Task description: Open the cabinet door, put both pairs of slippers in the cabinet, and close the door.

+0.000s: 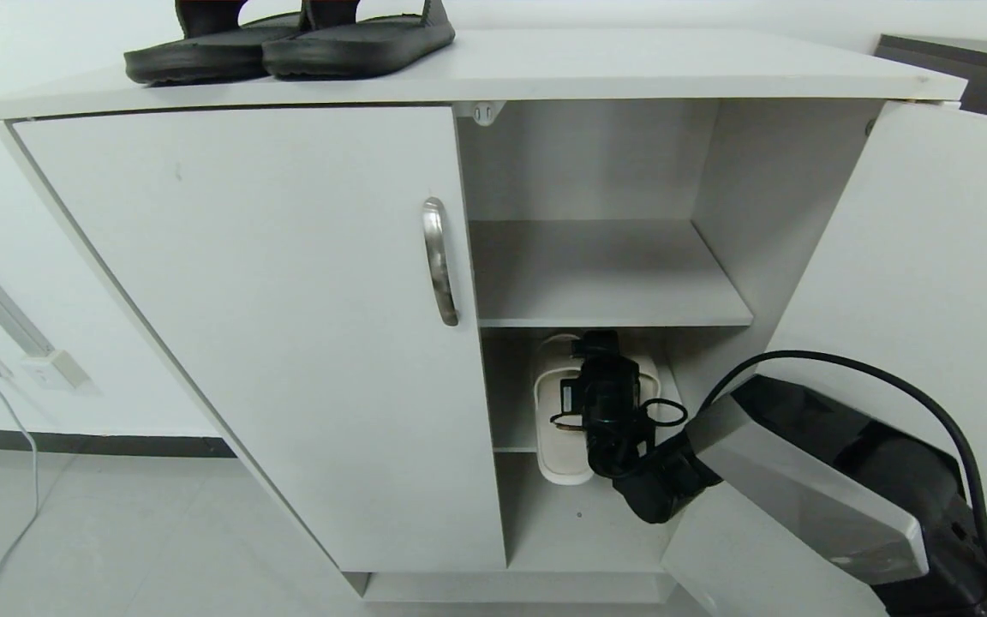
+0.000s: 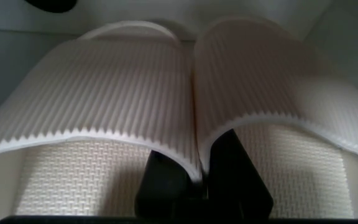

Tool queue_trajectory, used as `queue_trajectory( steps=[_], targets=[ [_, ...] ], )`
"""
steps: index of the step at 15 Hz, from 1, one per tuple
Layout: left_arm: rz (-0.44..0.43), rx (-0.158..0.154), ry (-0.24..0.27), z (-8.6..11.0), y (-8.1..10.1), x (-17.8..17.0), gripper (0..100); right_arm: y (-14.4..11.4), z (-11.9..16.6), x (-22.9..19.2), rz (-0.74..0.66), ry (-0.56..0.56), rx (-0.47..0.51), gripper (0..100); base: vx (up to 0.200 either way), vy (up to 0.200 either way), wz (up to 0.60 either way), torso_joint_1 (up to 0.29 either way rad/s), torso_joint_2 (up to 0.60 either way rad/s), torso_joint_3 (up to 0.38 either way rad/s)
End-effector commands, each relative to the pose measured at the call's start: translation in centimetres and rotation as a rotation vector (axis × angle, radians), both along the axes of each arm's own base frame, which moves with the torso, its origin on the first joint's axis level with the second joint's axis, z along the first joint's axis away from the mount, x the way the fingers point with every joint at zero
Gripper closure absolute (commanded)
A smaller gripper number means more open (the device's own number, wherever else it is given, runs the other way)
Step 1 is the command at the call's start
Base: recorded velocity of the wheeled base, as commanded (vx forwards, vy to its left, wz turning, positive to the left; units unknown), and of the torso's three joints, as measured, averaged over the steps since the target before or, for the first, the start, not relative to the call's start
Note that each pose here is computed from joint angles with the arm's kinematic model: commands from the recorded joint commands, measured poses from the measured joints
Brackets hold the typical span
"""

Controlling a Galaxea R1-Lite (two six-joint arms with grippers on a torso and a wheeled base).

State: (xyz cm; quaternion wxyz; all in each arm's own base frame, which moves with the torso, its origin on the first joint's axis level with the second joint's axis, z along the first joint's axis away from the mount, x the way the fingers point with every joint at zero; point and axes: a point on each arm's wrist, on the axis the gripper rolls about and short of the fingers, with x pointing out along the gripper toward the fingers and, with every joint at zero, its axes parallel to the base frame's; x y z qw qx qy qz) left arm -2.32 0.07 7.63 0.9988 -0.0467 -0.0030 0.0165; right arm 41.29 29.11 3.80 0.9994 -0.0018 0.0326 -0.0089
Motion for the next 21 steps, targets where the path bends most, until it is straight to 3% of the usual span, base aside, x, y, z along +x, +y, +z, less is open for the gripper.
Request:
queue_trajectory(
  steps=[1,21],
  targets=[
    [0.001,0.000,0.001,0.0,0.0,0.0,100,0.2,-0.3,1.5,-0.010,-0.002,0.002,100,0.000,0.000,0.00,0.000,0.00,0.000],
    [0.001,0.000,0.001,0.0,0.0,0.0,100,-0.4,-0.9,3.8,-0.028,0.004,-0.005,100,0.000,0.000,0.00,0.000,0.00,0.000]
  ],
)
